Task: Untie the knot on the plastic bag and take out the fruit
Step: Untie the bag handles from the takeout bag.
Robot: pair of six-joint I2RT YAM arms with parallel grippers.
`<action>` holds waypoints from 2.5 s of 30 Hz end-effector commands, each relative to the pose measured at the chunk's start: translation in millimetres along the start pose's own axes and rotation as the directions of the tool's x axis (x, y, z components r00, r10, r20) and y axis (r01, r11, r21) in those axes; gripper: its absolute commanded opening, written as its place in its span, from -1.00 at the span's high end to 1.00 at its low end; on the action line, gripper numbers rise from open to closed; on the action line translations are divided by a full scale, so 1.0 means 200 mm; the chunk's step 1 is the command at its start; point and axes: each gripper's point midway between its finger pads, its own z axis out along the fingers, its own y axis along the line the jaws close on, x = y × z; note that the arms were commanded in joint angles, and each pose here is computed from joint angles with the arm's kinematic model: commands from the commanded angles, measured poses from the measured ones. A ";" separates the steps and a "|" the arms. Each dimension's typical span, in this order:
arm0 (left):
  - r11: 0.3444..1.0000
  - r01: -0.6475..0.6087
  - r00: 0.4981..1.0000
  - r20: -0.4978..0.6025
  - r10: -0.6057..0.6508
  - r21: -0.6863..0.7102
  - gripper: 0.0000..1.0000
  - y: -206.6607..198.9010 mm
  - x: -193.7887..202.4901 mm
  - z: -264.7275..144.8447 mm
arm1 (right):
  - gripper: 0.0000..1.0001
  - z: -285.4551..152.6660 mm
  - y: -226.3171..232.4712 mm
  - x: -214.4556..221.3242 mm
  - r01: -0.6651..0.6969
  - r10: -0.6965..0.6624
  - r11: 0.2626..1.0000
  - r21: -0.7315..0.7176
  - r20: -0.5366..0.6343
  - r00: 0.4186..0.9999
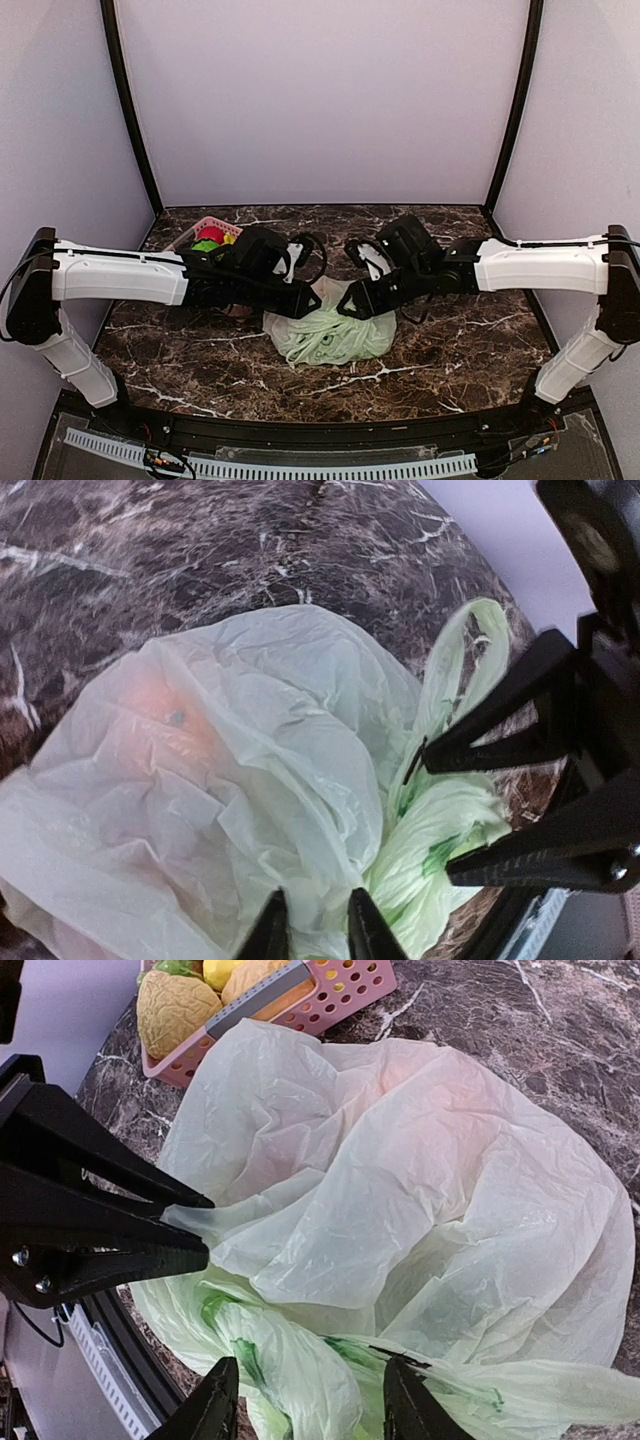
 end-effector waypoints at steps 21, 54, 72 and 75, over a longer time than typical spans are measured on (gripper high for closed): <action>0.997 0.018 0.996 0.090 -0.011 -0.080 0.98 0.09 -0.05 -0.13 | 1.00 -0.14 0.01 -0.13 -0.020 0.017 1.000 0.013 0.177 0.984; 0.994 -0.085 0.983 0.157 0.095 -0.075 0.07 0.08 -0.16 -0.33 | 1.00 -0.20 -0.08 -0.04 -0.074 0.064 0.996 0.046 0.194 0.979; 0.888 -0.452 0.891 0.094 0.445 0.086 -0.36 -0.32 -0.13 -0.26 | 1.00 -0.19 -0.06 -0.05 -0.070 0.063 0.997 0.029 0.197 0.978; 0.873 -0.487 0.873 0.063 0.484 0.037 -0.44 -0.30 -0.12 -0.21 | 1.00 -0.19 -0.06 -0.05 -0.070 0.063 0.997 0.029 0.197 0.978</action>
